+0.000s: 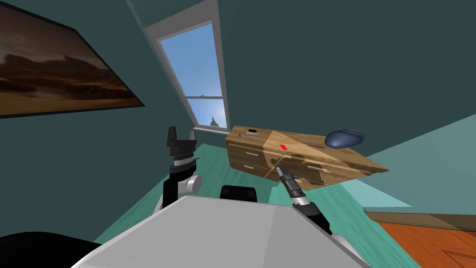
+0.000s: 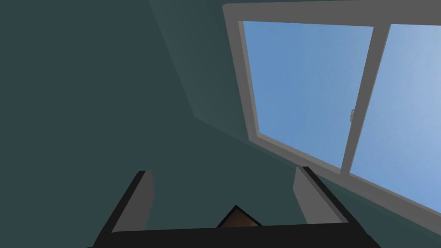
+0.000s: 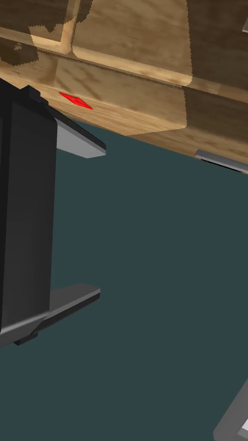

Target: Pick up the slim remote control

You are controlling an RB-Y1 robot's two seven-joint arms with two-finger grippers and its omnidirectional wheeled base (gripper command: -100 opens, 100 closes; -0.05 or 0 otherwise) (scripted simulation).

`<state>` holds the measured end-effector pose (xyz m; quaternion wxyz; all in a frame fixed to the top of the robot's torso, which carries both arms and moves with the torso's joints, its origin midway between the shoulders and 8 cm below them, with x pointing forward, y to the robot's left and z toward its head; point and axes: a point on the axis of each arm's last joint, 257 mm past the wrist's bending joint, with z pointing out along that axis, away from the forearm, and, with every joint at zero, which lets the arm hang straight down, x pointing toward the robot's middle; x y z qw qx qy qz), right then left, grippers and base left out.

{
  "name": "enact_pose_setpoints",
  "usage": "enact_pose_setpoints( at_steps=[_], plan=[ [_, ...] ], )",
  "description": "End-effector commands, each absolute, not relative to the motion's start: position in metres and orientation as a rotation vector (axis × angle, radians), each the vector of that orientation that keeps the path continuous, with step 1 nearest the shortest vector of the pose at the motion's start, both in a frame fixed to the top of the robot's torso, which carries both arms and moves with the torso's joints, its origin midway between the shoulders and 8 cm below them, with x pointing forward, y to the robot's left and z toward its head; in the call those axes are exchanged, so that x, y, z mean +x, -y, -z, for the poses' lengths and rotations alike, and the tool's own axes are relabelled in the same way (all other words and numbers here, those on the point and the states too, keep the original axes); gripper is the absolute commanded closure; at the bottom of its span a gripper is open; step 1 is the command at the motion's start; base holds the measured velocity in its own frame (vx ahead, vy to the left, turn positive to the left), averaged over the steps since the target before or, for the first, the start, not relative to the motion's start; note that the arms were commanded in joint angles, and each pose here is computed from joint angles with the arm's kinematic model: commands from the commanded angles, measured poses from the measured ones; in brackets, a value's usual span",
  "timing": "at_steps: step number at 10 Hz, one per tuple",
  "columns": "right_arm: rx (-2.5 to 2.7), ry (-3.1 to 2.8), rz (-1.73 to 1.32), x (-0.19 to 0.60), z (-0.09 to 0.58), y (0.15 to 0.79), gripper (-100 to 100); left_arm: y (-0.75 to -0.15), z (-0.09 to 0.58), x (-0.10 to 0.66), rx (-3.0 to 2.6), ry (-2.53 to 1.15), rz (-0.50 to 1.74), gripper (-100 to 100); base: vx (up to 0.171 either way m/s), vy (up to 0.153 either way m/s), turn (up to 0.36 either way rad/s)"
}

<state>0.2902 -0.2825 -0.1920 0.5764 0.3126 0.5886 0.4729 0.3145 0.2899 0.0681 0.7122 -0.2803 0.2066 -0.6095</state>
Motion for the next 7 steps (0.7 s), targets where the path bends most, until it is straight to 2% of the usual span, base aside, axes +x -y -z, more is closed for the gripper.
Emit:
enact_pose_setpoints(
  at_steps=[1, 3, 7],
  plan=[
    [0.747, -1.428, -1.077, 0.283, 0.203, 0.286, -100, -0.29, -0.068, 0.315, -0.621, -0.458, 1.351, 0, -0.094, 0.022, 0.133],
    [0.769, -1.523, -1.021, 0.265, 0.229, 0.297, -100, -0.29, -0.068, 0.314, -0.621, -0.458, 1.351, 0, -0.072, 0.009, 0.228],
    [0.827, -1.79, -0.84, 0.201, 0.297, 0.338, -100, -0.29, -0.068, 0.314, -0.622, -0.458, 1.351, 0, -0.085, 0.023, 0.338]
  ],
)
